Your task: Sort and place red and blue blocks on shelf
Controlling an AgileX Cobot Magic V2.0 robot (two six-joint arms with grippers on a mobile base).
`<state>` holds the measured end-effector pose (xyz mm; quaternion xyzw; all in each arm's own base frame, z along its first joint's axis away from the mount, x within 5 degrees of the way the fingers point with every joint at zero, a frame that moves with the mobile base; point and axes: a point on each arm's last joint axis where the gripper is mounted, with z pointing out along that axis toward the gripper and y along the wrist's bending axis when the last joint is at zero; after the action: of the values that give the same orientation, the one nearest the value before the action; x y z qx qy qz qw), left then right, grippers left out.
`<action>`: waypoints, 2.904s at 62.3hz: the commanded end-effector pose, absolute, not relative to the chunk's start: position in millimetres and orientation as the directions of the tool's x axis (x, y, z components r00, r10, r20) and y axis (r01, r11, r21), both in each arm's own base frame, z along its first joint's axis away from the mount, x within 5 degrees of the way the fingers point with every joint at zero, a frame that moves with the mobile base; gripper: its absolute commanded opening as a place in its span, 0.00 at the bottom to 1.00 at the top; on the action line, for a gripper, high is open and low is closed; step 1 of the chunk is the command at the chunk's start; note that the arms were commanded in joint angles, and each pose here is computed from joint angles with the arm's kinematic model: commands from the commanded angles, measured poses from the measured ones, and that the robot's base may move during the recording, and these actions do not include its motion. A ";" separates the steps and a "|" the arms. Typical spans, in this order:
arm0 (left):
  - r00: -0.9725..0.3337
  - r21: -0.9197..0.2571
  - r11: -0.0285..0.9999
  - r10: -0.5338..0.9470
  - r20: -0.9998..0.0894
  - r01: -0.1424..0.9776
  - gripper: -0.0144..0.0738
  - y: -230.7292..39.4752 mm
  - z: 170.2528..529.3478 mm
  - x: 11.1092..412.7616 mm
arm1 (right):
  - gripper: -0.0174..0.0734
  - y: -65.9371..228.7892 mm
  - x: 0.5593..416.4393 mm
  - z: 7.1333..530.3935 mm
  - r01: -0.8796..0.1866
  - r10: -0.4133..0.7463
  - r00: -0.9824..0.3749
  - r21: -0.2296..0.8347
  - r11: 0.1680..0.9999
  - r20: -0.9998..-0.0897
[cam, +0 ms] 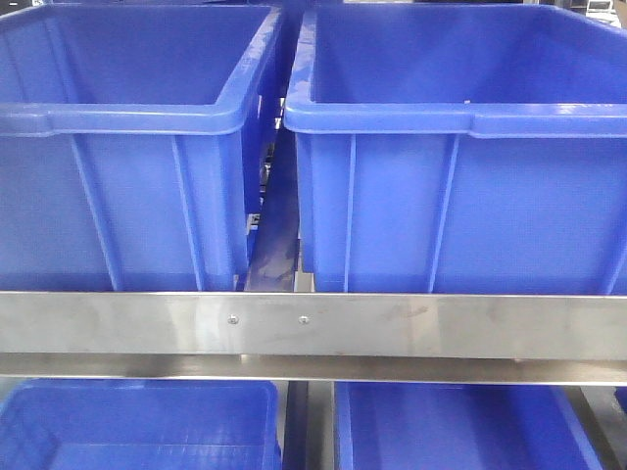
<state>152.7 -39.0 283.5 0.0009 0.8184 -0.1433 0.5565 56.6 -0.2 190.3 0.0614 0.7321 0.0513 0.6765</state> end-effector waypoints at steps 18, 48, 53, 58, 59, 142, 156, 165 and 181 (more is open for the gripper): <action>-0.272 -0.244 0.951 -0.187 -0.944 0.191 0.32 -40.6 301.7 155.8 | 0.26 -1.1 54.3 207.5 0.013 0.141 0.061 0.142 0.990 -0.988; -0.272 -0.244 0.951 -0.187 -0.944 0.191 0.32 -40.6 301.7 155.8 | 0.26 -1.1 54.3 207.5 0.013 0.141 0.061 0.142 0.990 -0.988; -0.272 -0.244 0.951 -0.187 -0.944 0.191 0.32 -40.6 301.7 155.8 | 0.26 -1.1 54.3 207.5 0.013 0.141 0.061 0.142 0.990 -0.988; -0.272 -0.244 0.951 -0.187 -0.944 0.191 0.32 -40.6 301.7 155.8 | 0.26 -1.1 54.3 207.5 0.013 0.141 0.061 0.142 0.990 -0.988; -0.272 -0.244 0.951 -0.187 -0.944 0.191 0.32 -40.6 301.7 155.8 | 0.26 -1.1 54.3 207.5 0.013 0.141 0.061 0.142 0.990 -0.988; 0.051 -0.212 0.976 -0.215 -0.975 0.060 0.32 -2.7 215.7 56.0 | 0.26 -1.1 54.3 207.4 0.013 0.141 0.060 0.142 0.990 -0.988; 0.065 -0.213 0.975 -0.217 -0.974 0.062 0.32 -2.6 203.1 55.7 | 0.26 -1.1 54.3 207.4 0.013 0.141 0.060 0.142 0.990 -0.988; 0.066 -0.197 0.978 -0.201 -0.977 0.061 0.32 -2.6 203.1 55.7 | 0.26 -1.1 54.3 207.4 0.013 0.141 0.060 0.142 0.990 -0.988; 0.069 -0.162 0.985 -0.166 -0.984 0.059 0.32 -2.6 203.1 55.7 | 0.26 -1.1 54.3 207.4 0.013 0.141 0.060 0.142 0.990 -0.988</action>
<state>56.5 -2.6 201.3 -0.0431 0.7094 -0.0756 0.6994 56.7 -0.5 190.6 0.0633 0.7306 0.0496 0.6780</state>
